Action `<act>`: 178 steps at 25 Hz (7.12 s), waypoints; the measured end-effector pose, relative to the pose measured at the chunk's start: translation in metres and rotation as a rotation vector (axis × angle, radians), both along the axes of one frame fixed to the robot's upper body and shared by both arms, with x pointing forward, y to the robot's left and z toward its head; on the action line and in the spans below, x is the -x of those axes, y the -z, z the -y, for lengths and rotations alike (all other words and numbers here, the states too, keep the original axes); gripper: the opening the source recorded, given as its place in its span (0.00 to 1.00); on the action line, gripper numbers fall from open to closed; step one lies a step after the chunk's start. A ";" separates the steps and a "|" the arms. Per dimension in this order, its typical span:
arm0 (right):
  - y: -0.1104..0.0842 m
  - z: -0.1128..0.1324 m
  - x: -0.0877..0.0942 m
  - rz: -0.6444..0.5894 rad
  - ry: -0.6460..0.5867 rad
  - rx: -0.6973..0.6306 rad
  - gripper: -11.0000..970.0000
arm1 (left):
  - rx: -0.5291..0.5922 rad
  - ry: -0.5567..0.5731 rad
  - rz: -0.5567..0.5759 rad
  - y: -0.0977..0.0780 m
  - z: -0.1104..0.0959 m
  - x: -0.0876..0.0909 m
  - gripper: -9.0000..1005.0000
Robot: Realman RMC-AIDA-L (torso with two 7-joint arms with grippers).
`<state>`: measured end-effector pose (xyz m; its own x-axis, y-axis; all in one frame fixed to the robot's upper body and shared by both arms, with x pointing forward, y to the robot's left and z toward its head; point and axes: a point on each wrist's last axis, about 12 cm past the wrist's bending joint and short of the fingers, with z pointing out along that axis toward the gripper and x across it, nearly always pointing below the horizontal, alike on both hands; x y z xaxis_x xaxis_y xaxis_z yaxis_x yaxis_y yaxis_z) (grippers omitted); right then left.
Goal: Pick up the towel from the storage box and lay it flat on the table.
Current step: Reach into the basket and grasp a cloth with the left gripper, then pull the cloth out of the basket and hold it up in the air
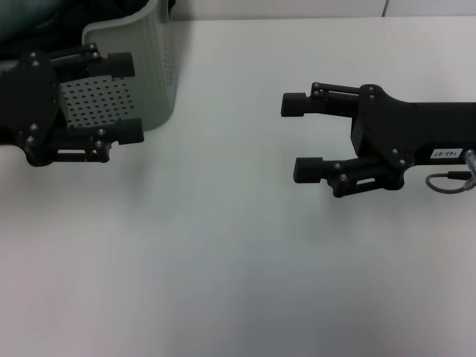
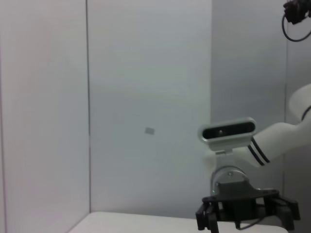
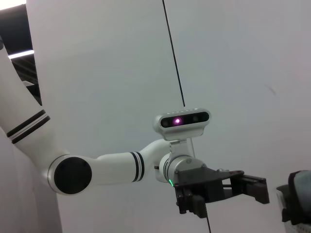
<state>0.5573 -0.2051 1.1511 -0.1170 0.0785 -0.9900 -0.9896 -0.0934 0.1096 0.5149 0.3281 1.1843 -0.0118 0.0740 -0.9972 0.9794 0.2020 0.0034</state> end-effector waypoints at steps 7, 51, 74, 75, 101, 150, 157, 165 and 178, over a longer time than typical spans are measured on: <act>0.001 0.004 -0.006 0.008 0.059 0.008 0.91 | 0.055 -0.156 0.039 -0.024 -0.011 -0.008 0.79; 0.034 0.027 0.003 -0.053 0.285 0.027 0.91 | -0.218 -1.105 -0.558 -0.060 -0.091 -0.027 0.69; 0.041 0.035 0.011 -0.068 0.319 0.017 0.91 | -0.219 -1.029 -0.478 -0.065 -0.083 -0.035 0.40; 0.041 0.035 0.011 -0.070 0.319 0.016 0.91 | -0.221 -1.029 -0.474 -0.066 -0.082 -0.035 0.37; 0.020 0.066 0.025 0.074 0.363 -0.167 0.90 | -0.065 -0.271 0.411 -0.189 -0.002 0.050 0.02; -0.081 0.016 -0.039 0.510 -0.248 0.434 0.90 | -0.279 0.612 0.303 -0.208 0.126 0.047 0.02; -0.102 -0.006 -0.028 0.611 -0.377 0.372 0.90 | -0.306 0.649 0.269 -0.204 0.140 0.042 0.02; -0.115 -0.029 -0.022 0.647 -0.525 0.345 0.90 | -0.323 0.682 0.265 -0.204 0.147 0.043 0.02; -0.130 -0.055 -0.024 0.705 -0.613 0.348 0.90 | -0.381 0.738 0.272 -0.210 0.166 0.046 0.02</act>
